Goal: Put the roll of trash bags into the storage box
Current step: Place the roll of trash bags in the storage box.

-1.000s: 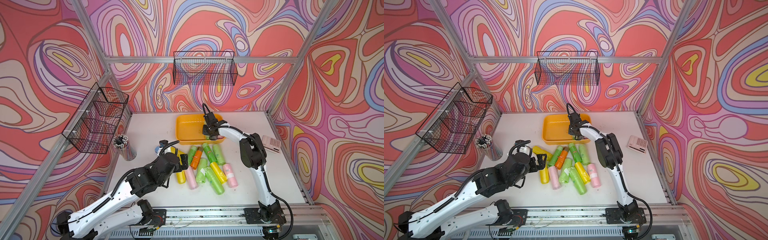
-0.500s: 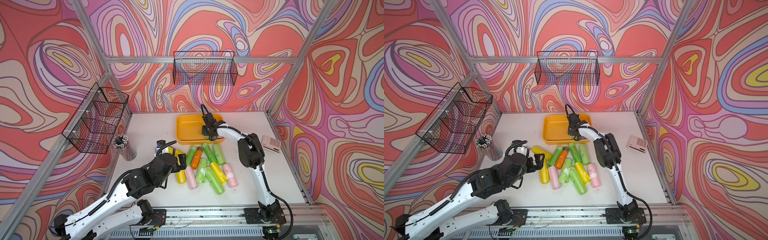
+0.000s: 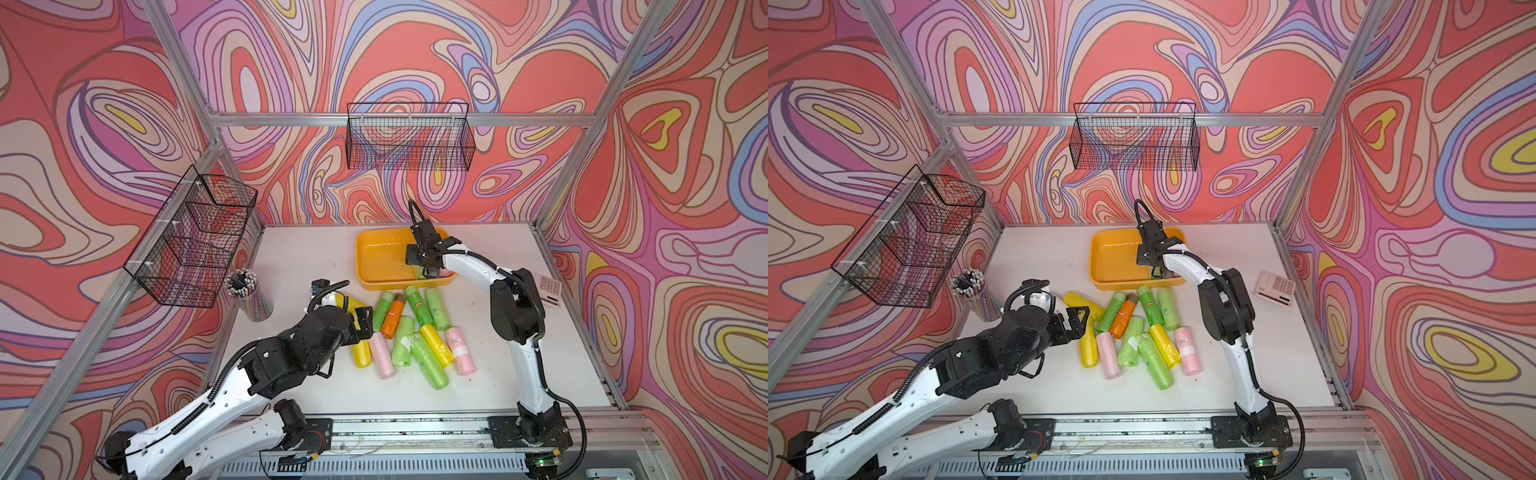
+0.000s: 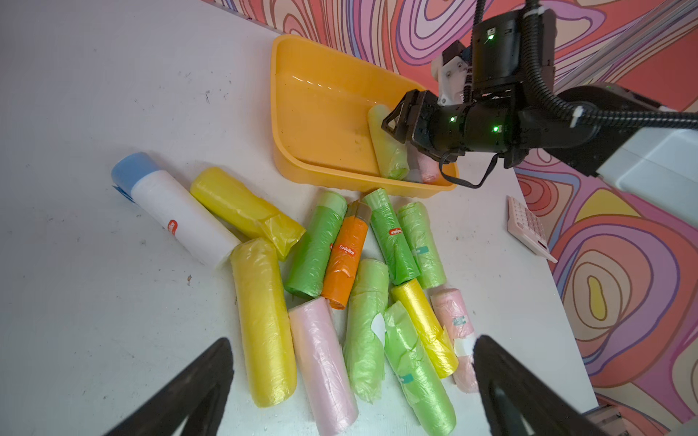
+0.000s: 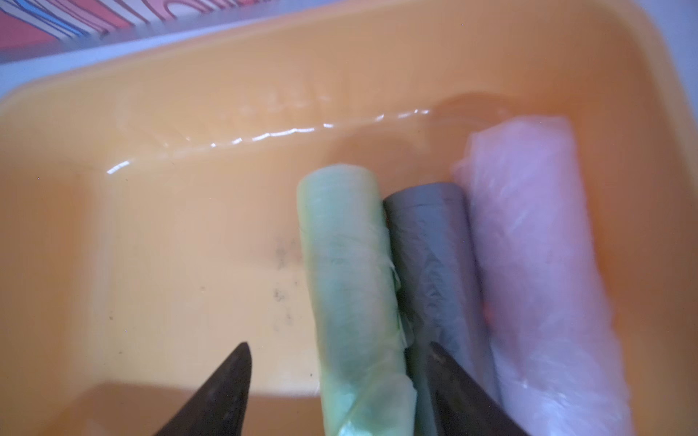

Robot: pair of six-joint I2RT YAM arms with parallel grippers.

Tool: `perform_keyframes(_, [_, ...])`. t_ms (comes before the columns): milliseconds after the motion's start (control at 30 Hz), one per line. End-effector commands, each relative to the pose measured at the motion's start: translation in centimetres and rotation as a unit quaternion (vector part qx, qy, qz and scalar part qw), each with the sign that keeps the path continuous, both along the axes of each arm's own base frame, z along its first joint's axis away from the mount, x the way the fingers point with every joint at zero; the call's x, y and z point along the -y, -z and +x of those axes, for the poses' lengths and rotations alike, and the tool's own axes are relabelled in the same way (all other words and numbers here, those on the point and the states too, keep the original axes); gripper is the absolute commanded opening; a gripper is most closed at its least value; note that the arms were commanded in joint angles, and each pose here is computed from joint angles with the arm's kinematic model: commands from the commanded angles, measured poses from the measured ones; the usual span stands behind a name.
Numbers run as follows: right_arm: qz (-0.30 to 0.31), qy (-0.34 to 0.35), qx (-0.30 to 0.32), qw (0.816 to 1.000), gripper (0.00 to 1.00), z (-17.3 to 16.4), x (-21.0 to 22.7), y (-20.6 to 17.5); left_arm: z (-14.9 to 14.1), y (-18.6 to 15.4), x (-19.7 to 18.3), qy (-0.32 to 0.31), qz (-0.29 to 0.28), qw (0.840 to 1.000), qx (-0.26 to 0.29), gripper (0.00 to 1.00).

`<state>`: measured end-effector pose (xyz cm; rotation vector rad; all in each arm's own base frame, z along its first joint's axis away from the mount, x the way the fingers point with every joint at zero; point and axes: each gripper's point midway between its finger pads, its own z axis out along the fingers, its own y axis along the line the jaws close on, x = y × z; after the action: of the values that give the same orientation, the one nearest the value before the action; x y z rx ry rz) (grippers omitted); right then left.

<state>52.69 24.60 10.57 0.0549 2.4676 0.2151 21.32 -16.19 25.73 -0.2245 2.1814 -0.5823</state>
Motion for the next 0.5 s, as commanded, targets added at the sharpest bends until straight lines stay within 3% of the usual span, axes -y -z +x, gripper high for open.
perform_keyframes(0, [0.009, -0.004, 0.029, 1.000, 0.80, -0.5, 0.4, -3.7, -0.8, 0.4, -0.4, -0.002, -0.012, 1.000, -0.019, 1.00])
perform_keyframes(200, [0.036, -0.019, 0.065, 0.997, 0.93, -2.0, 0.6, -8.8, -1.7, 0.7, -2.3, -0.021, 0.012, 0.999, -0.033, 1.00])
perform_keyframes(467, [0.082, -0.039, 0.092, 0.992, 0.95, -5.8, 1.3, -13.4, -1.7, 1.6, -3.4, -0.031, 0.043, 0.998, -0.034, 1.00])
